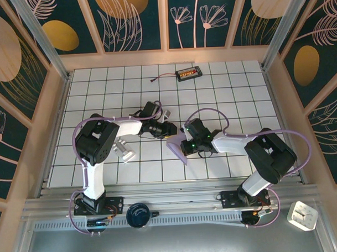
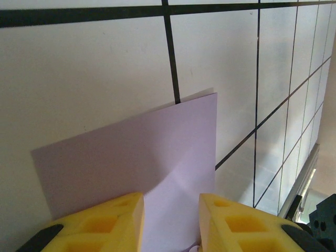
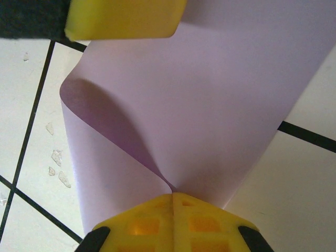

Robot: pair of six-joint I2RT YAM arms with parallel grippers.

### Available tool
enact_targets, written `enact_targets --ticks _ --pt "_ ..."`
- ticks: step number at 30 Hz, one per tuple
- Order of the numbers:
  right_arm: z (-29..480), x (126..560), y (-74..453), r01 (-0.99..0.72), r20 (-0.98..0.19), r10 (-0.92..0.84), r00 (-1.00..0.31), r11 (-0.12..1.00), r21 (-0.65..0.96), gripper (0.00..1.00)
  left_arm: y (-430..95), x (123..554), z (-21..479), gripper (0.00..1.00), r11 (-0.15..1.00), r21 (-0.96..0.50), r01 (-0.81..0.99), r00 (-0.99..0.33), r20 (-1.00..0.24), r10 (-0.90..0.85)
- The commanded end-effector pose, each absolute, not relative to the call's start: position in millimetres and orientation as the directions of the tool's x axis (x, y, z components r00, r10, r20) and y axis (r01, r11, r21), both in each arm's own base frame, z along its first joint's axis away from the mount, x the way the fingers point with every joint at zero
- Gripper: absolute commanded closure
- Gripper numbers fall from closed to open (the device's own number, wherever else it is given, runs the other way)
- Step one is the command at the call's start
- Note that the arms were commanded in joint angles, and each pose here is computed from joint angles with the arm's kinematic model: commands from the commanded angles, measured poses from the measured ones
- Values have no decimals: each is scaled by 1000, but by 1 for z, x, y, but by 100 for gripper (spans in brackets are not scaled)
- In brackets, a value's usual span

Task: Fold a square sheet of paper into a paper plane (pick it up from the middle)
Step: Third fold the triangle at the center of the table.

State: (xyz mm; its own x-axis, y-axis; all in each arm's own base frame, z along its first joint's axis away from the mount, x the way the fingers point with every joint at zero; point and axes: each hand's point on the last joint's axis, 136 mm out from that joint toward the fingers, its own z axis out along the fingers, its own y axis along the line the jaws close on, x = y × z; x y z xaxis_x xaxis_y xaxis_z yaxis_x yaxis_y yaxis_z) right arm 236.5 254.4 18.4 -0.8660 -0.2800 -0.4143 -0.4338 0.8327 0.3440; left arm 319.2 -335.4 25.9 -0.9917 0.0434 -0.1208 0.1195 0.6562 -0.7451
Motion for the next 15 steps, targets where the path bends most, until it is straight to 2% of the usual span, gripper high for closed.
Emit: enact_targets --ticks 1,15 --pt "11 230 246 -414 -385 -278 -880 846 336 100 -331 318 15 66 691 -716 104 -994 -97 50" --pt "2 216 239 -384 -356 -260 -897 859 340 100 -343 348 93 56 643 -741 194 -966 -257 -4"
